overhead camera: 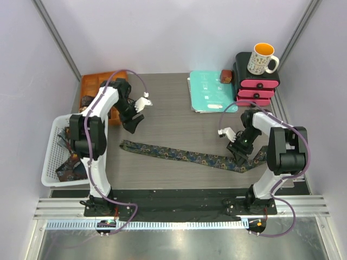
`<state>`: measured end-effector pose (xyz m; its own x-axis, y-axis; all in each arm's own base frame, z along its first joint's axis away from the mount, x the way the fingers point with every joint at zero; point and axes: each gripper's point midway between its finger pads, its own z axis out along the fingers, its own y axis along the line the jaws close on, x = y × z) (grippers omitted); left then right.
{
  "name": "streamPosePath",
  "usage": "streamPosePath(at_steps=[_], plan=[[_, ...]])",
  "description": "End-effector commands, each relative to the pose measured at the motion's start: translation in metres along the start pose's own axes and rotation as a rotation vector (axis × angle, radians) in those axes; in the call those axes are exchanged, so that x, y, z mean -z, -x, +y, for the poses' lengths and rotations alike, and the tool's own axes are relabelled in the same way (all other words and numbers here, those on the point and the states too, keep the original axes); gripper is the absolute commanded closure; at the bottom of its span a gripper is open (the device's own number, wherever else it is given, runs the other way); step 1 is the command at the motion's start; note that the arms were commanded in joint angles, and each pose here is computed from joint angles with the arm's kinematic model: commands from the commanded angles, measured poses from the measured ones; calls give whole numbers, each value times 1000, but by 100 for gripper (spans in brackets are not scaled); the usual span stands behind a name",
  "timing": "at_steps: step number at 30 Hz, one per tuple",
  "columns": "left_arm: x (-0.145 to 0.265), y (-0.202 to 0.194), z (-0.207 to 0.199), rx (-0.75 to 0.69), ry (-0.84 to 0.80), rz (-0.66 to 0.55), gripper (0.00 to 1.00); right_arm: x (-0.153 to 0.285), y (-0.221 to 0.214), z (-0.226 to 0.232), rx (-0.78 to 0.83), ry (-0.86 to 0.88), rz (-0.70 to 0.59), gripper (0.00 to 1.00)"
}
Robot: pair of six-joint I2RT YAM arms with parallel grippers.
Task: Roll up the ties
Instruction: Flatten out the tie at the center of the board.
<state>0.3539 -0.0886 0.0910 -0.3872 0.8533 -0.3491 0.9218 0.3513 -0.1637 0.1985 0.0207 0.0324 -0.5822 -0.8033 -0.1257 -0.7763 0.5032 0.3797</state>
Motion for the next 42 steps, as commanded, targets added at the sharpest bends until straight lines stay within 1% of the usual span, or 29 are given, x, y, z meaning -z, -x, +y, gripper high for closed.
streamPosePath(at_steps=[1,5,7,9,10,12,13,14,18,21,23,24,25,27,28,30,31,33,34,35,36,37,38,39,40,41,42], plan=[[9,-12,7,52,-41,50,34,-3,6,2,67,-36,-6,55],[1,-26,-8,98,-149,123,34,-6,3,2,107,-70,6,65],[-5,-36,-10,118,-169,160,33,-8,1,3,118,-79,12,70],[-13,-45,-6,129,-151,199,32,-9,1,4,132,-94,8,76],[-15,-47,-3,132,-140,208,32,-9,1,5,132,-100,8,83],[-20,-52,3,135,-116,231,32,-10,2,5,145,-121,6,90],[-20,-54,3,136,-114,244,31,-11,1,5,155,-131,16,97],[-20,-57,3,138,-115,265,31,-11,2,3,159,-149,10,99],[-21,-78,-4,128,-143,362,32,-10,2,2,163,-188,0,99],[-26,-86,-10,119,-166,391,36,-8,3,-2,157,-223,-11,99],[-28,-89,-13,125,-177,400,40,-7,4,-5,162,-246,-14,99],[-30,-89,-14,129,-182,405,44,-6,3,-6,159,-257,-16,99],[-32,-89,-15,137,-193,408,50,-4,5,-9,164,-281,-25,99],[-32,-86,-16,141,-205,399,56,-2,5,-13,160,-315,-24,99],[-32,-83,-18,149,-216,386,65,2,10,-19,163,-353,-43,99],[-28,-73,-13,146,-206,355,74,12,15,-31,142,-416,-70,99],[-26,-69,-11,147,-204,343,86,20,23,-41,124,-468,-109,99],[-17,-50,-3,136,-172,276,99,39,32,-58,85,-548,-164,99],[-13,-43,2,130,-150,242,100,52,40,-69,62,-607,-205,99],[-3,-25,7,118,-114,161,100,65,44,-77,40,-652,-242,99],[4,-18,12,113,-87,115,100,80,52,-83,37,-695,-281,99],[8,-5,24,91,-32,44,100,100,49,-98,-4,-767,-334,99],[23,3,21,70,16,-16,100,117,50,-102,-14,-823,-380,99],[27,11,22,56,42,-72,100,124,48,-106,-22,-856,-403,99],[32,22,34,7,126,-131,100,139,46,-113,-32,-916,-455,99],[17,10,22,3,105,-128,100,144,45,-114,-9,-948,-461,99],[32,15,17,-45,170,-174,100,138,37,-108,7,-978,-463,99]])
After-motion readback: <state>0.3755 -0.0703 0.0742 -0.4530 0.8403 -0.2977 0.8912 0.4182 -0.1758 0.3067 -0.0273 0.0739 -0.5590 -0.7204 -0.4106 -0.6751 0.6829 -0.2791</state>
